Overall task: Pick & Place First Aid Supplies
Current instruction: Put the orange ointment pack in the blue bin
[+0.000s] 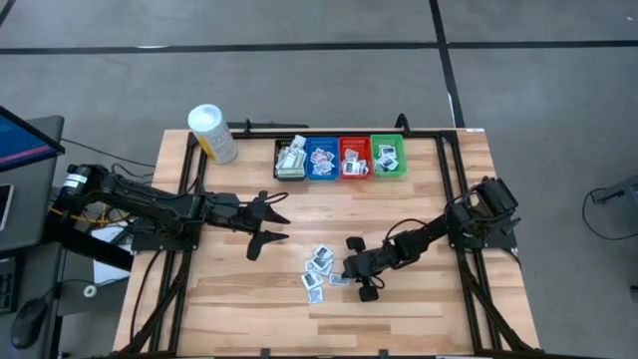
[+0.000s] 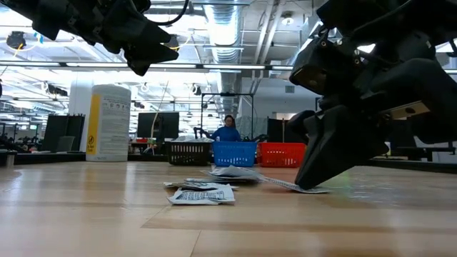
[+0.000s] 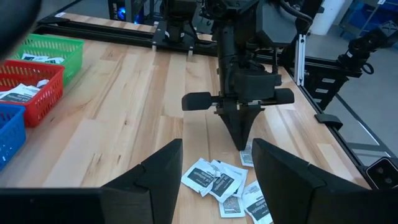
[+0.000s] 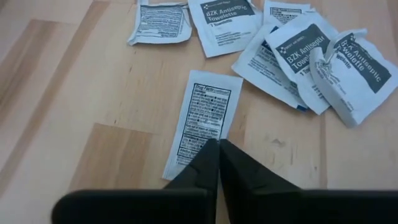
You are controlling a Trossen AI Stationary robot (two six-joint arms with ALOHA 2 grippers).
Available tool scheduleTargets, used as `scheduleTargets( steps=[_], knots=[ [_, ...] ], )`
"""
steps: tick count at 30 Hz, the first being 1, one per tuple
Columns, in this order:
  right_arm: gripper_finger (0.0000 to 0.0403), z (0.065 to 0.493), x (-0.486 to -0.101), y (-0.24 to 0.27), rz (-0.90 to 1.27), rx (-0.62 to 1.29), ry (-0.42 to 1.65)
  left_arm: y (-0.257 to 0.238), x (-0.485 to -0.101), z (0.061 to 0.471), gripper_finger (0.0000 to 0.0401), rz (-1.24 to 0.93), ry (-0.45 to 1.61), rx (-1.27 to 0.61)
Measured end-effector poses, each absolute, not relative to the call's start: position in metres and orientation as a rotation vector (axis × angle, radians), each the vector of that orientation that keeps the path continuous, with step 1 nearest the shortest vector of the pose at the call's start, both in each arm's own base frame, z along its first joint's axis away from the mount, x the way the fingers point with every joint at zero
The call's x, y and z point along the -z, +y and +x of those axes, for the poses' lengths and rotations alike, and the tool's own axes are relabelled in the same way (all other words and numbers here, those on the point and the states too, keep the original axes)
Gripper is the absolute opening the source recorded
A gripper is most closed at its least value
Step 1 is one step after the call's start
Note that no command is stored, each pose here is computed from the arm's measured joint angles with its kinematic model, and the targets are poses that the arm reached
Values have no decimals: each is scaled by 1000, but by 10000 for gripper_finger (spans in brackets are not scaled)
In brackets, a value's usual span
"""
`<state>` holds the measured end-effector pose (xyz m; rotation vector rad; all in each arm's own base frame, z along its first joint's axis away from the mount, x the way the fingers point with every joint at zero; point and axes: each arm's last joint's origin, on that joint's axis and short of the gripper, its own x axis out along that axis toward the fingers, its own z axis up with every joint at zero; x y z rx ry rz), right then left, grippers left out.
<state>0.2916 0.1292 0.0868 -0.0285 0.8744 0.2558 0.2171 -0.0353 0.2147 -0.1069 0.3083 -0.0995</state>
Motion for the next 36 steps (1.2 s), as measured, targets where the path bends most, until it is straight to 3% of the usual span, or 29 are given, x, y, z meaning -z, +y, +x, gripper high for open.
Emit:
scheduleTargets(
  steps=[18, 36],
  knots=[
    [15, 292, -132, 130, -92, -233, 826, -35, -215, 217, 195, -108, 301, 100],
    [156, 284, -129, 143, -129, -269, 848, -35, -215, 217, 195, -108, 301, 100]
  ],
)
